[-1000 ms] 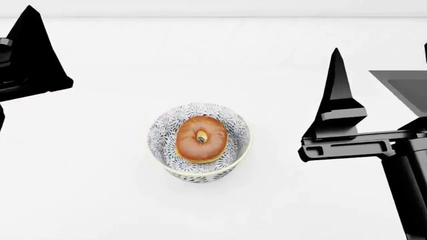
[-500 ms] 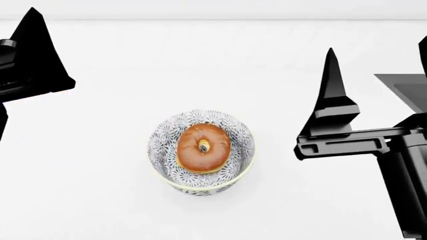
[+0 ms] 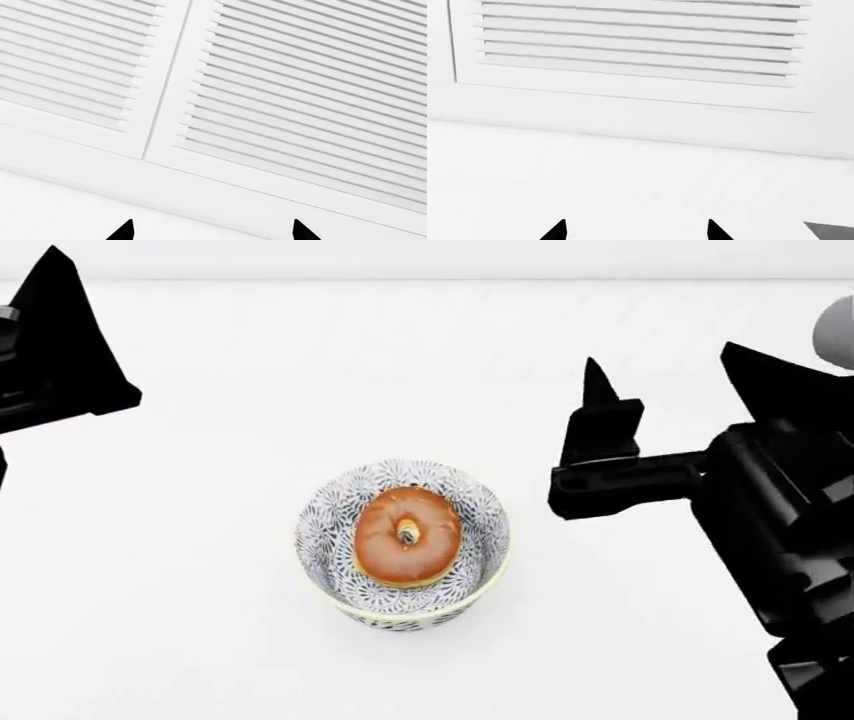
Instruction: Pick up the bowl with donut and place it on the tray. Pick up the cupcake and place it on the tray.
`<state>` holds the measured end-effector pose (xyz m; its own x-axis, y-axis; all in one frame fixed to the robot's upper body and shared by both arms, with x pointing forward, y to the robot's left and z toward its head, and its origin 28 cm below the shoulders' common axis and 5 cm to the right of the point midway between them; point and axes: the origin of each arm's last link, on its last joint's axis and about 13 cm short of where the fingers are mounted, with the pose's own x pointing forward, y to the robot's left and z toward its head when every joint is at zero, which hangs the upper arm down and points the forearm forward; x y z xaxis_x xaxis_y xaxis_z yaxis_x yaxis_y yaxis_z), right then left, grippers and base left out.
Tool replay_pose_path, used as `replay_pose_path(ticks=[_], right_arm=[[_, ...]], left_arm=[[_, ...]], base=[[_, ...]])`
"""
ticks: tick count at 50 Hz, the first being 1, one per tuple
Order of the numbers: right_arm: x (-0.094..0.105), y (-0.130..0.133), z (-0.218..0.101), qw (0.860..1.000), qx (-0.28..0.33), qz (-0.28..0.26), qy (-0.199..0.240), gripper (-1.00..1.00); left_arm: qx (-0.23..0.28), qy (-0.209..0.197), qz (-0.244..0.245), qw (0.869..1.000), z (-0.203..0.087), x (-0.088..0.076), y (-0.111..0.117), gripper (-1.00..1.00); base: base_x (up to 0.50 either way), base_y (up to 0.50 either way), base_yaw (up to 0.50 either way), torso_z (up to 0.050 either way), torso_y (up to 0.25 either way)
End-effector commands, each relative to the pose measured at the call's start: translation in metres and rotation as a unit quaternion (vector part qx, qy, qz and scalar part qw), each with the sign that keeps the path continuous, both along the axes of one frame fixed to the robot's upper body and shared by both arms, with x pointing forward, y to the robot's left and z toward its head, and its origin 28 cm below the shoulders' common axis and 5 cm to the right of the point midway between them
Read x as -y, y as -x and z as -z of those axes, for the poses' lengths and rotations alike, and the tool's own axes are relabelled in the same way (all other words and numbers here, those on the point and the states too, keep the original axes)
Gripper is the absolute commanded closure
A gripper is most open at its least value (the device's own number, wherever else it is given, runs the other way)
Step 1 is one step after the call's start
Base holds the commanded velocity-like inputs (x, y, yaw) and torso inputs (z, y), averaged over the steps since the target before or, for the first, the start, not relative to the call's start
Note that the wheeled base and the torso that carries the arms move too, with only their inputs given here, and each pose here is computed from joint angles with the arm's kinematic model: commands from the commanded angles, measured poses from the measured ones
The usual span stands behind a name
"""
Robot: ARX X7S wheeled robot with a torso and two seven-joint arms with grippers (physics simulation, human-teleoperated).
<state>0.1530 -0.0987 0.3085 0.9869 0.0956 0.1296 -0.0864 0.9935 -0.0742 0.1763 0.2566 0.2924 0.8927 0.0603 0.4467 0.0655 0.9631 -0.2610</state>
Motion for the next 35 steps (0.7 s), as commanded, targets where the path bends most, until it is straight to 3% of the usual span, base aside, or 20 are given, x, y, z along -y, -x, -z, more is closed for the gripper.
replay_pose_path(ticks=[1,7,16,21,25,35], right_arm=[[0.002,-0.015,-0.025,0.993,-0.078,-0.016,-0.092,-1.0],[0.002,-0.022,-0.033,0.98,-0.153,0.017,-0.127,-1.0],[0.002,-0.034,-0.028,0.956,-0.232,-0.005,-0.181,-1.0],[-0.004,-0.039,-0.024,0.947,-0.29,-0.026,-0.134,-1.0],[-0.008,-0.043,-0.02,0.948,-0.296,-0.035,-0.11,-1.0],[-0.014,-0.048,-0.017,0.941,-0.309,-0.065,-0.121,-1.0]], left_arm=[[0.0,0.001,-0.001,1.0,-0.001,0.0,0.0,-1.0],[0.001,0.001,-0.002,1.0,-0.002,0.0,0.001,-1.0],[0.001,0.002,-0.001,1.0,-0.001,0.0,0.0,-1.0],[0.0,0.002,-0.002,1.0,-0.002,-0.001,0.0,-1.0],[0.0,0.003,-0.002,1.0,-0.002,-0.001,-0.001,-1.0],[0.0,0.003,-0.002,1.0,-0.002,-0.001,0.0,-1.0]], base=[[0.0,0.0,0.0,0.0,0.0],[0.0,0.0,0.0,0.0,0.0],[0.0,0.0,0.0,0.0,0.0],[0.0,0.0,0.0,0.0,0.0],[0.0,0.0,0.0,0.0,0.0],[0.0,0.0,0.0,0.0,0.0]])
